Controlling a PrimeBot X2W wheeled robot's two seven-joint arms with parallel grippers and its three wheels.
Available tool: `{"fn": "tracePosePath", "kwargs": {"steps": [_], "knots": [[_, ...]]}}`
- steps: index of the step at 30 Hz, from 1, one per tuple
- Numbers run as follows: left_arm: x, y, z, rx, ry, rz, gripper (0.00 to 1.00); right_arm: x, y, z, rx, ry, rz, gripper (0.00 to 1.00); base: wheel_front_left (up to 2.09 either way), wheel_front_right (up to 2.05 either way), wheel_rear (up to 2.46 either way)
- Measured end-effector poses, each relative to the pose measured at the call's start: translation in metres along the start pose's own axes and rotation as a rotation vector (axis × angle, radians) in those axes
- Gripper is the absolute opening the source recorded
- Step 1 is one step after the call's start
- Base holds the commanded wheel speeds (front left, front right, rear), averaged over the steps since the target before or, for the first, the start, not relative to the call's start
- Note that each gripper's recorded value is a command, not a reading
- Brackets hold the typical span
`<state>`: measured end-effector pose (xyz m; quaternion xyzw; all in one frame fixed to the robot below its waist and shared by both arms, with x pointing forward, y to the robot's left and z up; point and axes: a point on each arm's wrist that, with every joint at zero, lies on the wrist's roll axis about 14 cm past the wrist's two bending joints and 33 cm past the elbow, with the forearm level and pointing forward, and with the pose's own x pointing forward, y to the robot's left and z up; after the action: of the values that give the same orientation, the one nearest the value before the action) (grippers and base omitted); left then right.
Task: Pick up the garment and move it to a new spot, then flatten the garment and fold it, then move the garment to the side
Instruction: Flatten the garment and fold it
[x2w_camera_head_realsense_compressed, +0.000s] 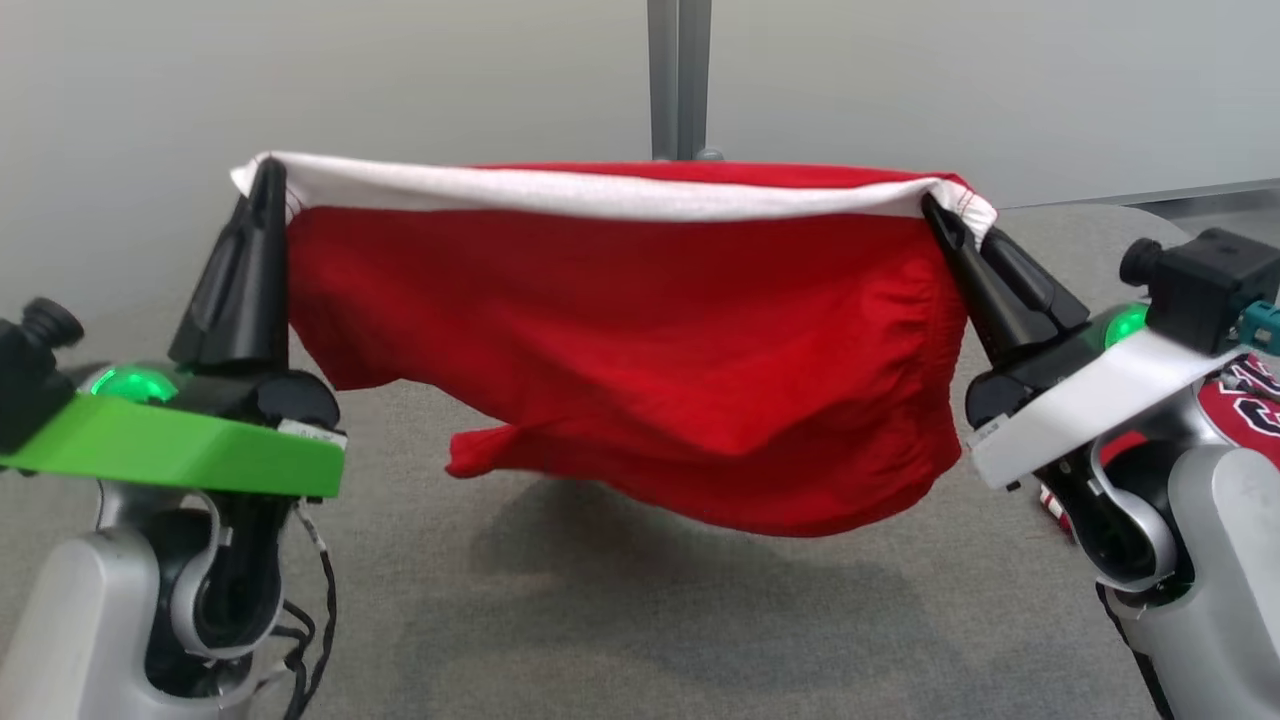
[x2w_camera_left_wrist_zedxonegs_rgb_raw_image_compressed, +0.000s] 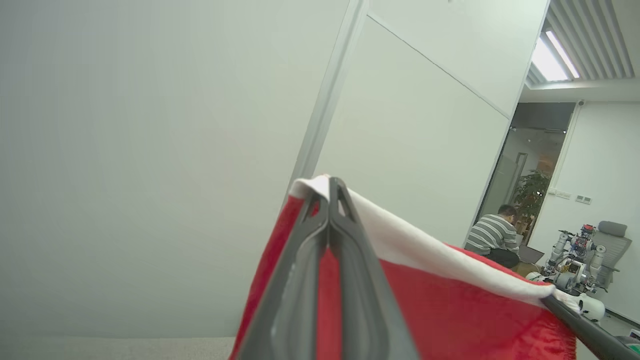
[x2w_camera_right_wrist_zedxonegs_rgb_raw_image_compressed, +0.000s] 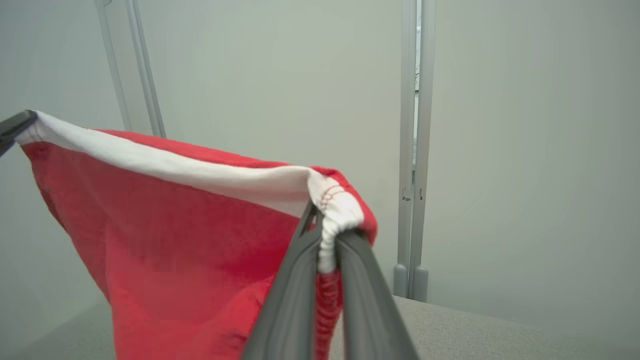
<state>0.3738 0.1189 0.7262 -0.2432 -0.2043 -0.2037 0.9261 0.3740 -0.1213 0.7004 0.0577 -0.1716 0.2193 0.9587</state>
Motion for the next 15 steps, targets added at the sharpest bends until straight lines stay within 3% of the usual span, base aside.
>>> {"fn": "tracePosePath", "kwargs": {"steps": [4,9,15], "knots": [[0.012,-0.004,0.018,0.062,-0.007,-0.028,0.00,0.012,0.002,0.008,0.004,-0.008,0.018,0.00,0.00,0.00,0.00],[0.027,0.012,0.006,0.092,0.064,0.000,0.00,0.033,0.003,-0.007,0.028,0.039,0.036,0.00,0.00,0.00,0.00],[0.059,0.059,-0.018,0.179,0.165,0.082,0.00,0.084,-0.007,-0.031,0.032,0.074,0.026,0.00,0.00,0.00,0.00]]}}
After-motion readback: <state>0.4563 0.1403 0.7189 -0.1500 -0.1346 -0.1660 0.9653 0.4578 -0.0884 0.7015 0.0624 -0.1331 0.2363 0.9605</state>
